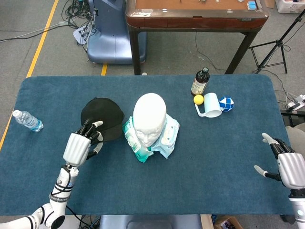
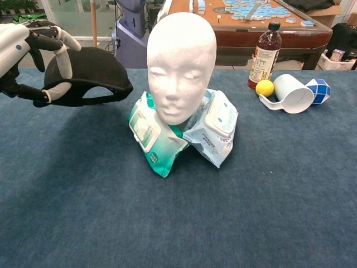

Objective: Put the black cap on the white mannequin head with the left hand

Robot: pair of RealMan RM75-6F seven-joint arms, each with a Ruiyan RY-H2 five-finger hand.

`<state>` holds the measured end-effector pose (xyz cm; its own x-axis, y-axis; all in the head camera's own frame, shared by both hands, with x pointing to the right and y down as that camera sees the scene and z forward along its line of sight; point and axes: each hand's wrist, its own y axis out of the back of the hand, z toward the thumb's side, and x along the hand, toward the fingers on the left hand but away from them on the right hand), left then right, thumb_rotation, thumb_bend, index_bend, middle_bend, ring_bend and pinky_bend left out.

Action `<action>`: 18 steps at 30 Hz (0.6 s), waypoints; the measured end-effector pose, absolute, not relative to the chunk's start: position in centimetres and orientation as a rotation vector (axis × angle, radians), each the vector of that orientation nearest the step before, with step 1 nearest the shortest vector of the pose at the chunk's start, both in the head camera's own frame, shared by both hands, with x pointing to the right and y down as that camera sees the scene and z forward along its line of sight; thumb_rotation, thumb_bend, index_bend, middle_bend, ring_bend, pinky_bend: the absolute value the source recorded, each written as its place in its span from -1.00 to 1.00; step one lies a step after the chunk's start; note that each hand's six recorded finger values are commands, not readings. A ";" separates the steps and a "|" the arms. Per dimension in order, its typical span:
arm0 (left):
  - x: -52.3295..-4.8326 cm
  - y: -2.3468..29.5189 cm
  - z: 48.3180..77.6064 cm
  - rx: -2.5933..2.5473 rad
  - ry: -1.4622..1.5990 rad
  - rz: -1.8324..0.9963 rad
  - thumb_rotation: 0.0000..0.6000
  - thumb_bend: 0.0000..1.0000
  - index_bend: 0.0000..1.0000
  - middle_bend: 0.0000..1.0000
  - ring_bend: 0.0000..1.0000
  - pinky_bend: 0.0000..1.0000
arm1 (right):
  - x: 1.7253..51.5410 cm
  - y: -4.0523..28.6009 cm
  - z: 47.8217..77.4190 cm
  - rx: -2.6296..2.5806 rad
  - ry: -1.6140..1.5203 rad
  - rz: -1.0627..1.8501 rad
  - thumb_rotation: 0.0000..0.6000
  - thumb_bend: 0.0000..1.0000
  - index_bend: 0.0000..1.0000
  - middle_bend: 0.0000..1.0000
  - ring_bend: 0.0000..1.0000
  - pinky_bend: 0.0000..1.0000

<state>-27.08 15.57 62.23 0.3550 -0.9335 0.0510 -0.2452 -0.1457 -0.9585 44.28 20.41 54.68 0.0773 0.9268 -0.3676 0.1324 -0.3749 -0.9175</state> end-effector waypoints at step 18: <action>-26.0 14.5 55.3 -1.414 1.222 -0.506 1.00 -0.34 0.59 -0.09 -0.53 0.03 | 44.1 20.6 54.4 -1.623 -1.075 1.357 1.00 -1.00 -0.79 -0.44 -0.57 -0.23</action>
